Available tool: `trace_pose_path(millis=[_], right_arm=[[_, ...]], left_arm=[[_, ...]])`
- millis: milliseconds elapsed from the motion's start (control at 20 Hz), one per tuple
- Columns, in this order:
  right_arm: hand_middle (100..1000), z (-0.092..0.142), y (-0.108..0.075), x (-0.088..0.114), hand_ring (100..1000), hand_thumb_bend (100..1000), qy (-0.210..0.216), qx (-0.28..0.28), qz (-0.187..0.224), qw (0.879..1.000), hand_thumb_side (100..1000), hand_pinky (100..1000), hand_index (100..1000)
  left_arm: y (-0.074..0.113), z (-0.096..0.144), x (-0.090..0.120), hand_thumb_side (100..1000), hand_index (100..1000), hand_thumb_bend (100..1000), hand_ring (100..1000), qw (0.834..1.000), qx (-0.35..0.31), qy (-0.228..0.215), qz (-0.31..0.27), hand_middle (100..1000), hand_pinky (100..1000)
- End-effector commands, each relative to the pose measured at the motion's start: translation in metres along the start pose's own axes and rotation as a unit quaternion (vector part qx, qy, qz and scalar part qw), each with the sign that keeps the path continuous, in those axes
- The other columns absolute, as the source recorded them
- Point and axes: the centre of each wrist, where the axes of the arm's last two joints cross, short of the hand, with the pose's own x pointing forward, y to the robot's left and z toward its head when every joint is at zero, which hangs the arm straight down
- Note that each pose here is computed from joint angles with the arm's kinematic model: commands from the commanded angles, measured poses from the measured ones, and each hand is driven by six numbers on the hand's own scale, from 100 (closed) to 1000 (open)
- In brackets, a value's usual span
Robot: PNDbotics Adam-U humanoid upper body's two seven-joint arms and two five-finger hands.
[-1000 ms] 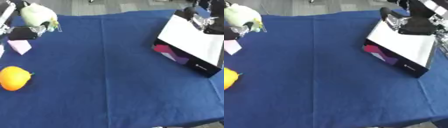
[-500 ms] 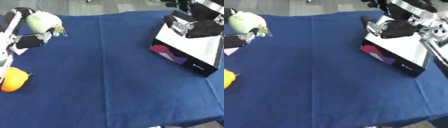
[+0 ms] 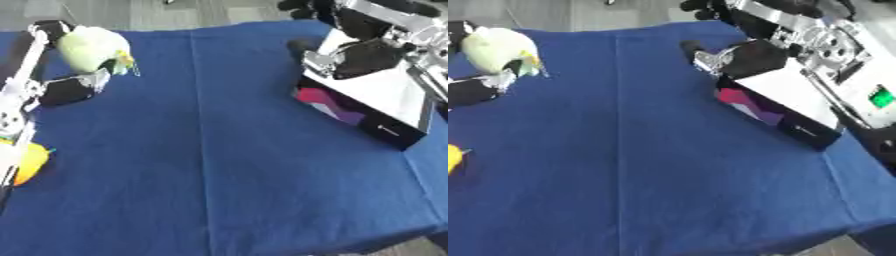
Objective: Pick up the objects with one hand, pass them to the other hand, and then place them into the box on the other side of the table.
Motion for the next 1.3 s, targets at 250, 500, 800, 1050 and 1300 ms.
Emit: trace_pose_path(millis=[250,500,800,1050,1300], right_arm=[[1000,-0.012,-0.002,0.014,989,100,0.011,0.015,-0.005,1.000,401,987,1000],[1000,-0.020,-0.001,0.015,989,100,0.013,0.025,-0.010,1.000,397,987,1000],[1000,-0.027,-0.001,0.015,990,100,0.007,0.034,-0.014,0.999,401,988,1000],[1000,-0.031,-0.001,0.017,989,100,-0.003,0.040,-0.020,0.999,366,987,1000],[1000,-0.033,0.000,0.018,991,100,-0.013,0.054,-0.023,0.998,368,989,1000]], left_arm=[[-0.013,-0.010,0.021,239,530,100,743,0.998,0.008,-0.060,0.013,562,759],[-0.023,-0.015,0.031,242,530,100,742,0.996,0.003,-0.082,0.020,561,759],[-0.033,-0.023,0.047,232,529,100,742,0.993,-0.001,-0.115,0.027,562,760],[-0.047,-0.029,0.063,235,529,100,742,0.990,-0.007,-0.137,0.036,559,759],[-0.058,-0.033,0.072,237,529,100,741,0.988,-0.012,-0.147,0.047,557,758]])
